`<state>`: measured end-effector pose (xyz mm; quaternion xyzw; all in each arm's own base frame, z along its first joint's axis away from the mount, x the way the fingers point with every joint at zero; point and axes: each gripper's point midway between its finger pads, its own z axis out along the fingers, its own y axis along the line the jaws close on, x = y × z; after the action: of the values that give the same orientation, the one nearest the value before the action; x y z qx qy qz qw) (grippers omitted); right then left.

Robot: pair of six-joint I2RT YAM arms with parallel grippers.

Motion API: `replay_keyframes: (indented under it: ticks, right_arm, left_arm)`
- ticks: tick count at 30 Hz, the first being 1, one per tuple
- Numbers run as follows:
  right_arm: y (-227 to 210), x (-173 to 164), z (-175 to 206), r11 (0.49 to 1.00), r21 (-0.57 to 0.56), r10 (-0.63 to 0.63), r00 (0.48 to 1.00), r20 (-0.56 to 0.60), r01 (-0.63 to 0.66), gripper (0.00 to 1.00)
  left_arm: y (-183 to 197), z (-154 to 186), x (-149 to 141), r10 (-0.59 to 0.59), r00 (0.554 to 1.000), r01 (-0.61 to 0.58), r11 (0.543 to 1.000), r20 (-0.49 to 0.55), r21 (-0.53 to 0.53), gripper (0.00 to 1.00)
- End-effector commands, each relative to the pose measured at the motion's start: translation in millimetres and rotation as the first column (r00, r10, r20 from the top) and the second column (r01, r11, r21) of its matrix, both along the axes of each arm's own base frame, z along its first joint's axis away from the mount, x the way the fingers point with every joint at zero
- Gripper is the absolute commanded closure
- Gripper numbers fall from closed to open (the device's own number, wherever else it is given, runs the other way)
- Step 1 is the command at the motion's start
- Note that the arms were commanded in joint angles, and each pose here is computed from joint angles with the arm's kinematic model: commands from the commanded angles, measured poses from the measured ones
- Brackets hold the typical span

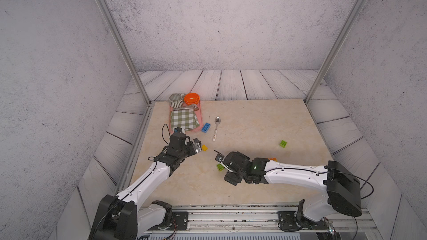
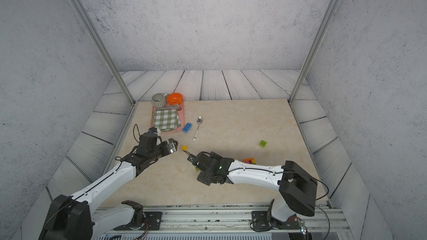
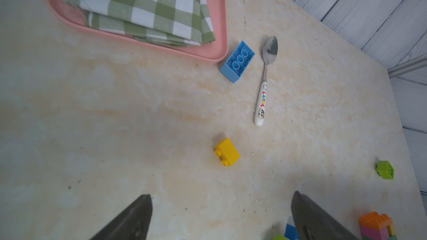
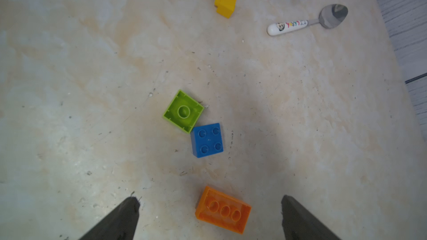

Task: Assemble the letter p with lego
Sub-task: Pick up the lego brick from the center of the board.

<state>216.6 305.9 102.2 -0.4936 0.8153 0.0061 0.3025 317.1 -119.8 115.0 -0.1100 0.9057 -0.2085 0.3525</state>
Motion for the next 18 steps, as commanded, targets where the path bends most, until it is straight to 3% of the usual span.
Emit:
replay_keyframes:
  ticks: [1,8,12,18]
  right_arm:
    - [1.0,-1.2,5.3,0.993,0.104,-0.039,0.986,-0.161,0.056,0.04]
    - [-12.4,25.3,-6.0,0.96,0.169,-0.155,0.93,-0.333,0.221,0.08]
    - [-27.4,41.6,-4.9,0.919,0.194,-0.25,0.889,-0.383,0.342,0.09]
    - [-55.0,56.6,8.2,0.831,0.257,-0.359,0.83,-0.427,0.492,0.01]
  left_arm:
    - [-17.4,2.2,2.6,-0.084,0.996,0.083,0.996,-0.015,-0.024,0.02]
    - [-55.4,-7.4,-8.0,-0.201,0.973,0.203,0.979,-0.115,0.008,0.02]
    - [-73.8,-21.8,-37.3,-0.228,0.944,0.25,0.966,-0.238,0.065,0.0]
    - [-95.8,-44.8,-68.1,-0.234,0.889,0.278,0.959,-0.393,0.059,0.05]
